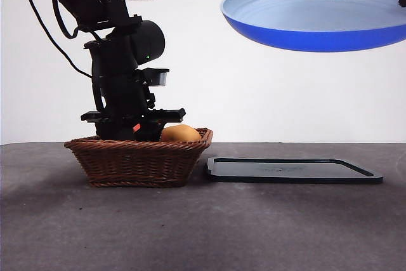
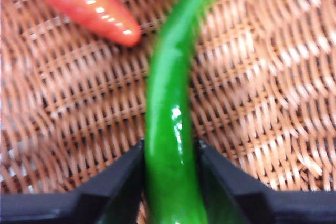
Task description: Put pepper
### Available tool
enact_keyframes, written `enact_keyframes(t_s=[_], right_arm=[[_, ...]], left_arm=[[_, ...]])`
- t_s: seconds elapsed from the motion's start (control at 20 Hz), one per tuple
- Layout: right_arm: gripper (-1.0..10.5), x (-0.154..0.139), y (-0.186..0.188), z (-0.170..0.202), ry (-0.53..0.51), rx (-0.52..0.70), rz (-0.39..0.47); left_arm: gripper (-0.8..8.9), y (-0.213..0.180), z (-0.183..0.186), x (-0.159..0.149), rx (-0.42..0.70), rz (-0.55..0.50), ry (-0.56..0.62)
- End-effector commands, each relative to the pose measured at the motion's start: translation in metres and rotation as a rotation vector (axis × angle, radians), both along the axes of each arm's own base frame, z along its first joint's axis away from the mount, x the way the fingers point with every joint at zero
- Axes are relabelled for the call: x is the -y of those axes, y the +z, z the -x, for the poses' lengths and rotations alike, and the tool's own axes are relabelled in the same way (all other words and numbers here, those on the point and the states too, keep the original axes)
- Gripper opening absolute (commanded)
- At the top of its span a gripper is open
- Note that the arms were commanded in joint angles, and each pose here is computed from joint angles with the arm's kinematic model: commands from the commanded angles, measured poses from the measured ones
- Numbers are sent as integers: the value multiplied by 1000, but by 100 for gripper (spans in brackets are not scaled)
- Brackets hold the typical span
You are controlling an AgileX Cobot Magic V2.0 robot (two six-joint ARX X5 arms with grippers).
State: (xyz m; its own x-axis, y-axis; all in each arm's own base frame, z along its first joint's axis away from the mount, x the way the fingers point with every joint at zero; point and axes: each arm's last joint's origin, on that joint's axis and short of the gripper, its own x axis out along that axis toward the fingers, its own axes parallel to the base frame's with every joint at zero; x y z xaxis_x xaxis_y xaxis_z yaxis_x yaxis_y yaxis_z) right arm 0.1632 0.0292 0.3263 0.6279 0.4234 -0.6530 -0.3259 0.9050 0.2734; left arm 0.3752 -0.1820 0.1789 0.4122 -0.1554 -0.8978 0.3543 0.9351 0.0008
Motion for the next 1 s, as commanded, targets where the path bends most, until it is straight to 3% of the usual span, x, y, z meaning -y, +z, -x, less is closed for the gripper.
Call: enact_keyframes(t_s=[0.05,0.4,0.65,0.8,1.0], right_arm=[[6,0,7,-1,4,29,-5],[6,-1,4,-6,-6,2,-9],[6,-4,-26,-45,-81,-173,7],[6,-9,-53,-76,-134,-298,-30],[6,-20,-81,-102,-120,-432,-179]], left_arm=[[121,0,-2,6,-6,24,-3],[121,48,10,1,89,89,-4],[121,102,38,-5,109,250,-92],[121,124,58,0,102,336,-178],[121,122,77,27,44,359,-295]])
